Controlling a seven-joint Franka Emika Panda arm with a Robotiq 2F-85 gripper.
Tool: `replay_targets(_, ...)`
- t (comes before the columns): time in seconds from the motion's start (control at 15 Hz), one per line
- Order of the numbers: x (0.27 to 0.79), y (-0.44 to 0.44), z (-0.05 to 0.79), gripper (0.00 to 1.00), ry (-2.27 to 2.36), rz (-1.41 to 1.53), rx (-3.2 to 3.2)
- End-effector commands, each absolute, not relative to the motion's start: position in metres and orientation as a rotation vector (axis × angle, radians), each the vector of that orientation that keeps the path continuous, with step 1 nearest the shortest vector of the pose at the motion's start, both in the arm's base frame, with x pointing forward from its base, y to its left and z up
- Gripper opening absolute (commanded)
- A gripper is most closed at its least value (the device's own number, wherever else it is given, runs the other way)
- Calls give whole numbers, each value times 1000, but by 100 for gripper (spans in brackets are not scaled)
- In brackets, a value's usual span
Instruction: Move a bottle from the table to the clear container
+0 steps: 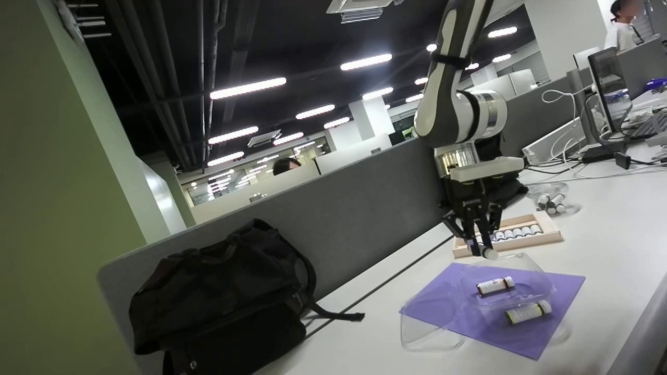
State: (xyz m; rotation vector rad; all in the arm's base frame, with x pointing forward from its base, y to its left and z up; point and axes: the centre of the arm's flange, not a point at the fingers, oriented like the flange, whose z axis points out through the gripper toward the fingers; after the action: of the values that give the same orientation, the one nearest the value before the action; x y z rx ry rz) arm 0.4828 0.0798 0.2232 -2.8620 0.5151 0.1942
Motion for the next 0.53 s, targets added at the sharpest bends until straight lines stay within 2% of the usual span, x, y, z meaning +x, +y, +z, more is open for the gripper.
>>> replay_targets(0.0, 482, 80, 201, 52, 483, 245, -2870)
replay_targets(0.07, 481, 76, 206, 53, 474, 243, -2866)
replay_targets(0.4, 478, 19, 292, 86, 519, 36, -2815)
replay_targets(0.47, 491, 46, 249, 67, 492, 101, -2841)
